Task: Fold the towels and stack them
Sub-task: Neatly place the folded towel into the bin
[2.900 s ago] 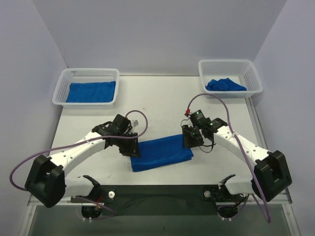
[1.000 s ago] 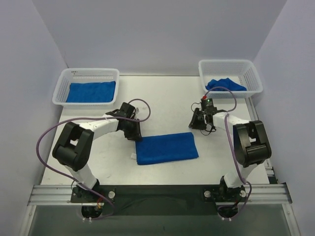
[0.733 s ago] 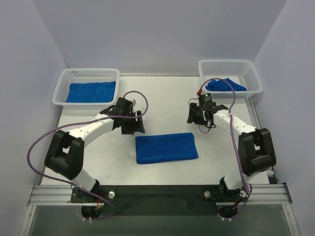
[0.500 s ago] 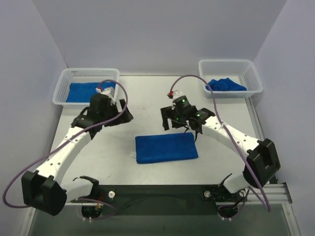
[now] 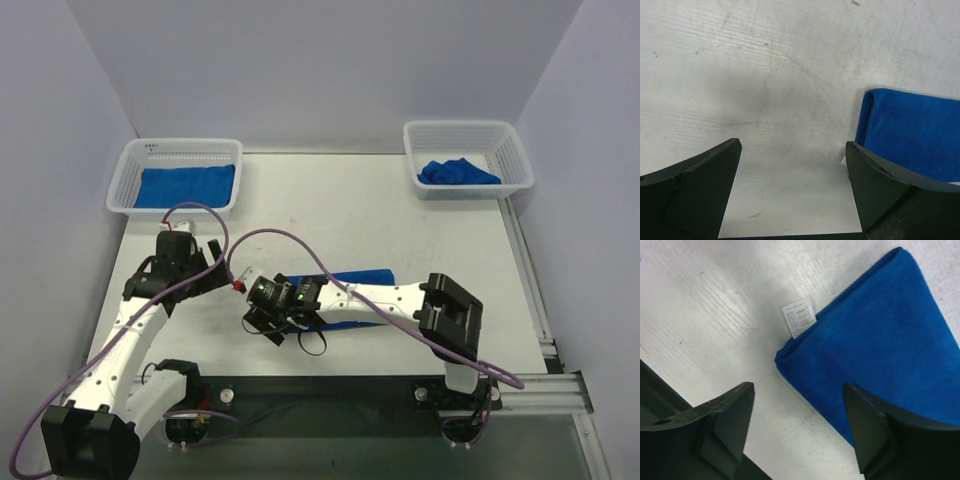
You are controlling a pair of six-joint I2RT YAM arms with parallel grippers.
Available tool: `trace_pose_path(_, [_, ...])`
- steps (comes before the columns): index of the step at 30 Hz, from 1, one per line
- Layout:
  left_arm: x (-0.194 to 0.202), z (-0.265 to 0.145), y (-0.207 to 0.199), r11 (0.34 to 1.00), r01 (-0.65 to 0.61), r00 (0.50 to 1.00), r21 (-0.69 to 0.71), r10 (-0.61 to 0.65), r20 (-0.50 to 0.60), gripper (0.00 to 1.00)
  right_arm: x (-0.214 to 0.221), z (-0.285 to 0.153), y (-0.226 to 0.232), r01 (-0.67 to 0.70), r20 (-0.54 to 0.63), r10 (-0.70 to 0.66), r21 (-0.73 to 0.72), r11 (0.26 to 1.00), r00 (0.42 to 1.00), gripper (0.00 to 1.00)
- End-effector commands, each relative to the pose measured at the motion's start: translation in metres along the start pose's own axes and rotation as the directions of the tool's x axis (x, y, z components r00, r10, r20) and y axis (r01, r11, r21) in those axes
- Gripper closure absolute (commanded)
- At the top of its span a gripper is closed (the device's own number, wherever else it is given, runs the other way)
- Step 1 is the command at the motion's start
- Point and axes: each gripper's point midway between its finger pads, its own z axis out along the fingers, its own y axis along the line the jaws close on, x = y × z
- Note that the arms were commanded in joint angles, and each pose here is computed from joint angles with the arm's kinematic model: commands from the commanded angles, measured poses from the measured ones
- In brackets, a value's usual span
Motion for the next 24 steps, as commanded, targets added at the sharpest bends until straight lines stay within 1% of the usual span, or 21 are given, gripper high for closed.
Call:
trace_pose_path(1, [-0.005,-0.002,0.001,1.000,0.005,1.000,0.002,-0.005,0.019,0.03,-0.004,-0.005,-0.016,0.017,-0.009,-0.016,0.081,0.997,1.000,0.32])
trace_pose_path(3, [-0.002,-0.003,-0.013,0.997,0.025,1.000,0.074,-0.025,-0.002,0.05,-0.003,-0.012,-0.028,-0.045,0.007,0.045,0.103,0.994,0.999,0.33])
trace_pose_path(4, [0.004,-0.004,-0.024,0.990,0.054,0.998,0.128,-0.050,-0.032,0.06,0.009,-0.011,-0.043,-0.086,-0.013,0.088,0.127,0.988,0.996,0.33])
trace_pose_path(6, [0.014,-0.001,-0.036,0.982,0.070,0.996,0.178,-0.058,-0.071,0.06,0.011,-0.026,-0.060,-0.206,0.031,0.203,0.123,0.971,0.979,0.34])
trace_pose_path(7, [0.025,-0.001,-0.048,0.976,0.067,0.993,0.206,-0.045,-0.108,0.06,0.016,-0.029,-0.078,-0.274,0.045,0.271,0.127,0.953,0.962,0.34])
trace_pose_path(8, [0.032,-0.001,-0.055,0.974,0.058,0.992,0.219,-0.031,-0.124,0.07,0.034,-0.037,-0.087,-0.321,0.051,0.317,0.120,0.940,0.947,0.34])
trace_pose_path(10, [0.052,-0.007,-0.084,0.959,0.010,0.988,0.283,0.034,-0.153,0.08,0.040,-0.044,-0.097,-0.448,0.096,0.442,0.058,0.892,0.892,0.34])
trace_pose_path(11, [0.057,-0.008,-0.093,0.953,-0.002,0.987,0.301,0.051,-0.155,0.09,0.063,-0.049,-0.113,-0.518,0.100,0.511,0.052,0.854,0.854,0.34])
trace_pose_path(12, [0.058,-0.009,-0.105,0.942,-0.007,0.988,0.335,0.059,-0.145,0.11,0.070,-0.052,-0.122,-0.586,0.118,0.579,0.033,0.810,0.807,0.34])
trace_pose_path(13, [0.062,-0.010,-0.113,0.934,-0.007,0.987,0.357,0.065,-0.150,0.17,0.071,-0.053,-0.119,-0.622,0.124,0.623,-0.048,0.781,0.772,0.34])
trace_pose_path(14, [0.068,-0.011,-0.128,0.918,-0.009,0.983,0.397,0.080,-0.163,0.21,0.084,-0.056,-0.139,-0.701,0.164,0.702,-0.069,0.709,0.693,0.35])
trace_pose_path(15, [0.071,-0.010,-0.134,0.912,-0.005,0.982,0.411,0.083,-0.171,0.25,0.099,-0.056,-0.143,-0.727,0.150,0.729,-0.077,0.682,0.668,0.35])
trace_pose_path(16, [0.078,-0.008,-0.140,0.905,-0.001,0.975,0.424,0.094,-0.200,0.29,0.095,-0.059,-0.140,-0.742,0.148,0.759,-0.162,0.651,0.634,0.35])
trace_pose_path(17, [0.084,-0.007,-0.145,0.898,-0.008,0.970,0.441,0.113,-0.213,0.30,0.095,-0.066,-0.148,-0.758,0.180,0.783,-0.196,0.622,0.596,0.36])
trace_pose_path(18, [0.085,-0.005,-0.151,0.888,-0.007,0.969,0.460,0.119,-0.216,0.32,0.116,-0.060,-0.154,-0.798,0.159,0.820,-0.192,0.572,0.549,0.36])
trace_pose_path(19, [0.095,0.000,-0.152,0.885,-0.005,0.957,0.465,0.139,-0.256,0.35,0.112,-0.062,-0.162,-0.804,0.192,0.836,-0.229,0.548,0.515,0.38])
trace_pose_path(20, [0.100,0.002,-0.154,0.883,-0.005,0.951,0.470,0.150,-0.271,0.38,0.113,-0.064,-0.157,-0.798,0.174,0.848,-0.285,0.530,0.501,0.39])
trace_pose_path(21, [0.104,0.004,-0.156,0.878,-0.006,0.945,0.478,0.162,-0.285,0.39,0.114,-0.064,-0.172,-0.812,0.208,0.867,-0.306,0.497,0.453,0.39])
trace_pose_path(22, [0.114,0.009,-0.156,0.880,-0.004,0.930,0.476,0.178,-0.321,0.43,0.127,-0.058,-0.167,-0.824,0.181,0.883,-0.318,0.469,0.432,0.39])
trace_pose_path(23, [0.119,0.012,-0.156,0.879,-0.004,0.924,0.477,0.186,-0.334,0.48,0.126,-0.057,-0.160,-0.816,0.144,0.896,-0.372,0.442,0.420,0.39])
trace_pose_path(24, [0.124,0.015,-0.154,0.882,-0.001,0.917,0.472,0.189,-0.350,0.52,0.124,-0.057,-0.165,-0.811,0.160,0.901,-0.394,0.433,0.404,0.40])
